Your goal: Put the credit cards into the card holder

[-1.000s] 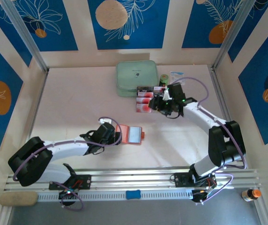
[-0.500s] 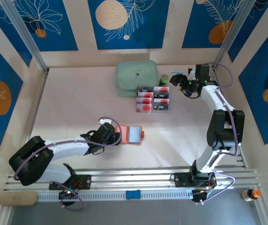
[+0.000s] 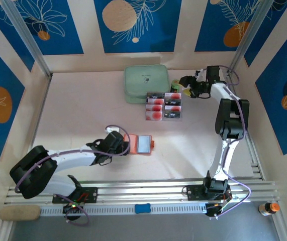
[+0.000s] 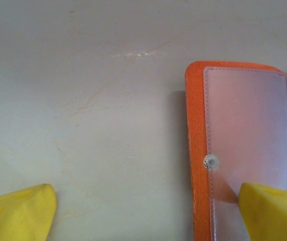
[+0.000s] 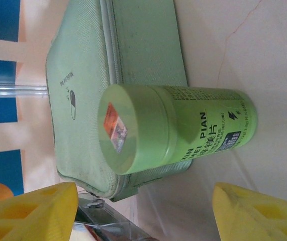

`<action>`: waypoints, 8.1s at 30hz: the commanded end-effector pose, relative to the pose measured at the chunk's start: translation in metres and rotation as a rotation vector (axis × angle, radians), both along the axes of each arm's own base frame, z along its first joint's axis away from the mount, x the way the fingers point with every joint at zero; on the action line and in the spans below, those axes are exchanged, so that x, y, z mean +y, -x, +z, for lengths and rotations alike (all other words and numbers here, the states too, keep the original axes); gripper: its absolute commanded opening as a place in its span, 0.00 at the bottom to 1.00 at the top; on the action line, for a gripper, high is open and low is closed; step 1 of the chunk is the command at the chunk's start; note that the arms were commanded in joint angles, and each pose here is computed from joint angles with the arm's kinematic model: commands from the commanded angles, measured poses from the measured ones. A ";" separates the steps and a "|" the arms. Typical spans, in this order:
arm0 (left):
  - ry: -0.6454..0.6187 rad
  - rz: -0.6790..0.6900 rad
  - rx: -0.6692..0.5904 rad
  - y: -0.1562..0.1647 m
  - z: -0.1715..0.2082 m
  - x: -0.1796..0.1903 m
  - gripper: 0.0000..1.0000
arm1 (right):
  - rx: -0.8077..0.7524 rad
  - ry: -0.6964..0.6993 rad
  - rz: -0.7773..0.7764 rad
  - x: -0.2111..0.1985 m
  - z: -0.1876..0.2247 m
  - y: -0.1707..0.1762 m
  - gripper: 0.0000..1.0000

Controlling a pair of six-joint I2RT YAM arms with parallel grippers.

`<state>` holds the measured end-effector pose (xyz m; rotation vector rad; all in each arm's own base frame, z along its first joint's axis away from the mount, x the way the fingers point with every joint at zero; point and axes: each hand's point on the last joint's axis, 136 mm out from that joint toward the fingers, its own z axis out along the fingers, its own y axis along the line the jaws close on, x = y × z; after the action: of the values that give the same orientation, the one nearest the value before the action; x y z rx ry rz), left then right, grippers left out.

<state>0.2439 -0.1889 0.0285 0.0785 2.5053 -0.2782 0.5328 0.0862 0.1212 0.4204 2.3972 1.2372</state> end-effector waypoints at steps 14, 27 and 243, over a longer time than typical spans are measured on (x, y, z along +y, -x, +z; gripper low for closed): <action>0.006 0.016 0.005 -0.004 0.002 -0.001 0.93 | -0.022 -0.128 0.141 0.034 0.008 0.045 0.56; 0.015 0.015 -0.010 -0.002 0.004 0.001 0.93 | 0.016 -0.132 0.174 0.054 -0.002 0.124 0.54; -0.180 -0.040 0.035 0.007 -0.008 0.022 0.97 | -0.022 0.131 0.179 0.223 -0.087 0.287 0.00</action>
<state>0.2394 -0.1730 0.0264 0.1900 2.5504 -0.1092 0.2572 0.3094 0.0454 0.1602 2.4768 1.1426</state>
